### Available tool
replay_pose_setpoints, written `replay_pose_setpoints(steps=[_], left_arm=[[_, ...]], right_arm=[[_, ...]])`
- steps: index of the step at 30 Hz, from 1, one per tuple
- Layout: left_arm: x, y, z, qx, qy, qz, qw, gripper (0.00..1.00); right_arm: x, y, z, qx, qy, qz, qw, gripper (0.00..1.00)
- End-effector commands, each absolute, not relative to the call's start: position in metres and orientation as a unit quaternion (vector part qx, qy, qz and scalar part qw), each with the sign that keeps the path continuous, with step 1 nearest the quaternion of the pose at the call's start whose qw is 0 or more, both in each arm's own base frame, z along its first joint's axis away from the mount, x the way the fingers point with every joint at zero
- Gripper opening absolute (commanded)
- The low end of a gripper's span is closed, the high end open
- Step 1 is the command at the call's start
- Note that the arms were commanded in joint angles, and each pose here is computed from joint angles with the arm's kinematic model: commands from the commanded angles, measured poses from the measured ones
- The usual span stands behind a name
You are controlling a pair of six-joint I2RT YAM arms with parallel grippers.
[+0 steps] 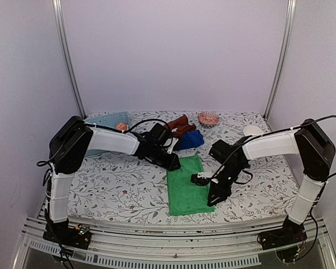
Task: Roll the towels
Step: Rotate the towel at the center of the board, then move the towel to the center of the board.
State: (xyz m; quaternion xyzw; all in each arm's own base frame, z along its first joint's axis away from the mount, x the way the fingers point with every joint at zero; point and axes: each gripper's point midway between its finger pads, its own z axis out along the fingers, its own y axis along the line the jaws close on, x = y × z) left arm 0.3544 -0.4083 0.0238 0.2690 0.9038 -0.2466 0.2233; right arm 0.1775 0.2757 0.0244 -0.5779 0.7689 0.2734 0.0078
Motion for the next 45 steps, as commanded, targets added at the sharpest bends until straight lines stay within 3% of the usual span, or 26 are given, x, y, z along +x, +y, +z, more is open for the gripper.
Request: replay_pose_setpoints(steps=[1, 6, 11, 12, 13, 14, 15, 17, 19, 21, 24, 30, 36, 40, 45], left_arm=[[0.352, -0.398, 0.051, 0.303, 0.892, -0.223, 0.251, 0.30], [0.330, -0.392, 0.113, 0.319, 0.866, -0.220, 0.317, 0.33], [0.302, -0.386, 0.194, 0.332, 0.823, -0.194, 0.418, 0.37], [0.299, -0.382, 0.211, 0.334, 0.809, -0.187, 0.445, 0.39], [0.298, -0.376, 0.230, 0.329, 0.794, -0.188, 0.475, 0.46], [0.299, -0.366, 0.240, 0.307, 0.782, -0.188, 0.509, 0.87], [0.304, -0.350, 0.246, 0.265, 0.780, -0.184, 0.537, 0.97], [0.317, -0.314, 0.243, 0.158, 0.784, -0.186, 0.570, 0.98], [0.316, -0.312, 0.225, 0.136, 0.799, -0.239, 0.535, 0.98], [0.296, -0.343, 0.210, 0.206, 0.800, -0.305, 0.474, 0.99], [0.283, -0.364, 0.188, 0.240, 0.815, -0.307, 0.429, 0.98], [0.271, -0.358, 0.171, 0.238, 0.805, -0.267, 0.473, 0.99], [0.288, -0.328, 0.200, 0.187, 0.797, -0.202, 0.538, 0.98], [0.310, -0.283, 0.195, 0.025, 0.825, -0.158, 0.543, 0.99], [0.318, -0.329, 0.201, 0.155, 0.812, -0.178, 0.533, 0.98]], right_arm=[[0.174, 0.262, 0.056, -0.553, 0.777, 0.300, -0.001, 0.35], [0.214, 0.269, 0.106, -0.536, 0.780, 0.315, 0.070, 0.37], [0.277, 0.288, 0.191, -0.536, 0.769, 0.278, 0.209, 0.37], [0.294, 0.289, 0.208, -0.531, 0.767, 0.263, 0.249, 0.41], [0.314, 0.286, 0.221, -0.509, 0.775, 0.240, 0.288, 0.54], [0.335, 0.282, 0.232, -0.484, 0.781, 0.214, 0.332, 0.81], [0.353, 0.276, 0.236, -0.444, 0.797, 0.202, 0.356, 1.00], [0.354, 0.289, 0.230, -0.427, 0.795, 0.266, 0.338, 0.99], [0.350, 0.306, 0.209, -0.450, 0.784, 0.314, 0.291, 0.99], [0.345, 0.318, 0.189, -0.472, 0.772, 0.346, 0.247, 0.84], [0.347, 0.327, 0.150, -0.476, 0.779, 0.353, 0.205, 0.67], [0.355, 0.324, 0.065, -0.453, 0.822, 0.319, 0.132, 0.45], [0.379, 0.290, 0.007, -0.406, 0.877, 0.239, 0.100, 0.41], [0.397, 0.266, -0.011, -0.370, 0.899, 0.216, 0.093, 0.39], [0.411, 0.261, -0.001, -0.375, 0.896, 0.215, 0.108, 0.39]])
